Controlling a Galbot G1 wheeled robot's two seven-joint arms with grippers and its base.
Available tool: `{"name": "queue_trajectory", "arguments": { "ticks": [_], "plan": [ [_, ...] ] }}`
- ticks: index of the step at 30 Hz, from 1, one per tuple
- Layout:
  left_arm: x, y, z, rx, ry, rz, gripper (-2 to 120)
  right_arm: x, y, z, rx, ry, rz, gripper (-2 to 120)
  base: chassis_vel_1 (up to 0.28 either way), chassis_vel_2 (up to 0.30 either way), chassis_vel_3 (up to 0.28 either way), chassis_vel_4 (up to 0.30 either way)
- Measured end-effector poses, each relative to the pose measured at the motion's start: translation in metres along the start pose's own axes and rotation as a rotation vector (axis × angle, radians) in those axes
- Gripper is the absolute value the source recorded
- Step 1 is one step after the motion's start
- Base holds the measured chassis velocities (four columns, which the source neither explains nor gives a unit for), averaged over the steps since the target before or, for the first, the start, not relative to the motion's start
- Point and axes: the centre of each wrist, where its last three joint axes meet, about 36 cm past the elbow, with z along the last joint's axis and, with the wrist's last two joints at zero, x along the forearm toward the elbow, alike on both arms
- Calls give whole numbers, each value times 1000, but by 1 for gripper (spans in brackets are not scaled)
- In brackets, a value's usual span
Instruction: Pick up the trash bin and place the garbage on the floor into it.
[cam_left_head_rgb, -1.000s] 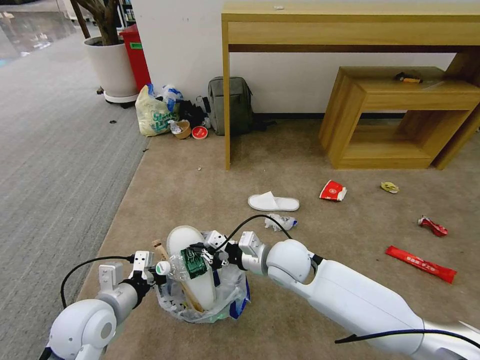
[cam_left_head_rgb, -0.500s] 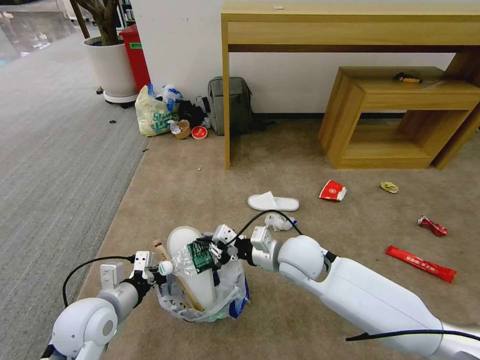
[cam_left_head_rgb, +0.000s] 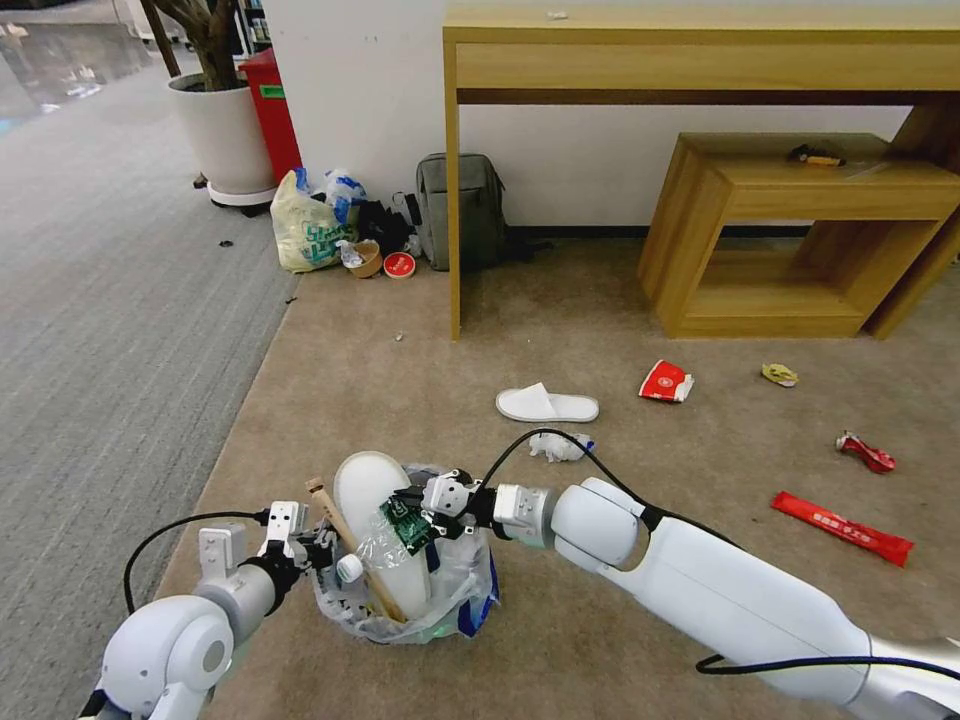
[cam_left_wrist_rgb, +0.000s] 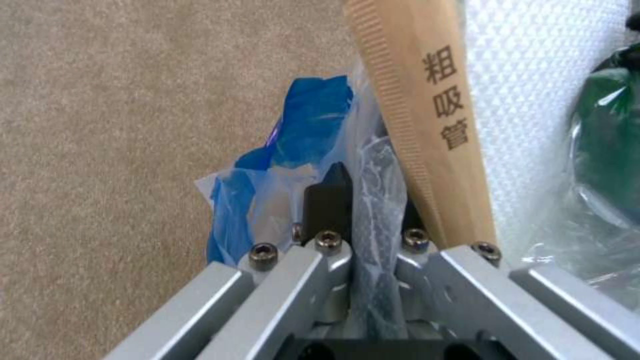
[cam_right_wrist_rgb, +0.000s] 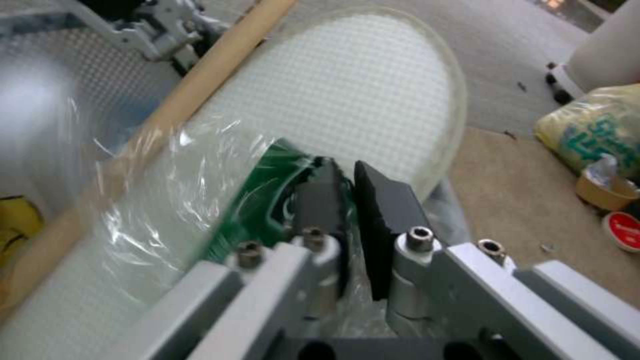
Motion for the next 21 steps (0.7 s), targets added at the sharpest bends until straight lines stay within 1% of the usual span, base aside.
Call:
{"name": "queue_trajectory", "arguments": {
  "ticks": [1, 3, 5, 7, 8, 10, 11, 12, 14, 15, 16, 17, 18, 20, 21],
  "plan": [
    [0, 0, 0, 0, 0, 0, 0, 0, 0, 0, -1, -1, 4, 13, 0, 0, 0, 0],
    [-1, 0, -1, -1, -1, 2, 0, 2, -1, -2, -2, -6, 20, 26, 0, 0, 0, 0],
    [-1, 0, -1, -1, 0, 2, 0, 3, -2, -3, -2, -8, 24, 28, 0, 0, 0, 0],
    [-2, 0, 0, 1, 0, 3, 0, 7, -6, -6, -17, -19, 50, 39, 0, 0, 0, 0],
    [-2, 0, 0, 1, 0, 3, 0, 7, -6, -6, -17, -19, 50, 39, 0, 0, 0, 0],
    [-2, 2, 0, 3, 0, 0, 0, 12, -11, -11, -48, -30, 75, 50, 0, 0, 0, 0],
    [-2, 2, 0, 3, 0, 0, 0, 12, -11, -11, -48, -30, 75, 50, 0, 0, 0, 0],
    [-2, 3, 0, 4, 0, -2, 0, 16, -13, -13, -68, -34, 87, 54, 0, 0, 0, 0],
    [-1, 5, 0, 8, -3, -7, 0, 25, -19, -18, -143, -41, 131, 65, 0, 0, 0, 0],
    [-1, 5, 0, 8, -3, -7, 0, 25, -19, -18, -143, -41, 131, 65, 0, 0, 0, 0],
    [-1, 5, 0, 9, -3, -7, 0, 27, -20, -18, -167, -43, 141, 68, 0, 0, 0, 0],
    [-1, 5, 1, 12, -2, -6, 0, 33, -21, -19, -230, -48, 162, 75, 0, 0, 0, 0],
    [-1, 5, 1, 12, -2, -6, 0, 33, -21, -19, -230, -48, 162, 75, 0, 0, 0, 0],
    [-3, 4, 3, 15, 2, -2, 0, 40, -20, -17, -286, -46, 181, 86, 0, 0, 0, 0],
    [-3, 4, 3, 16, 2, -1, 0, 42, -20, -16, -297, -46, 190, 90, 0, 0, 0, 0]
  ]
}}
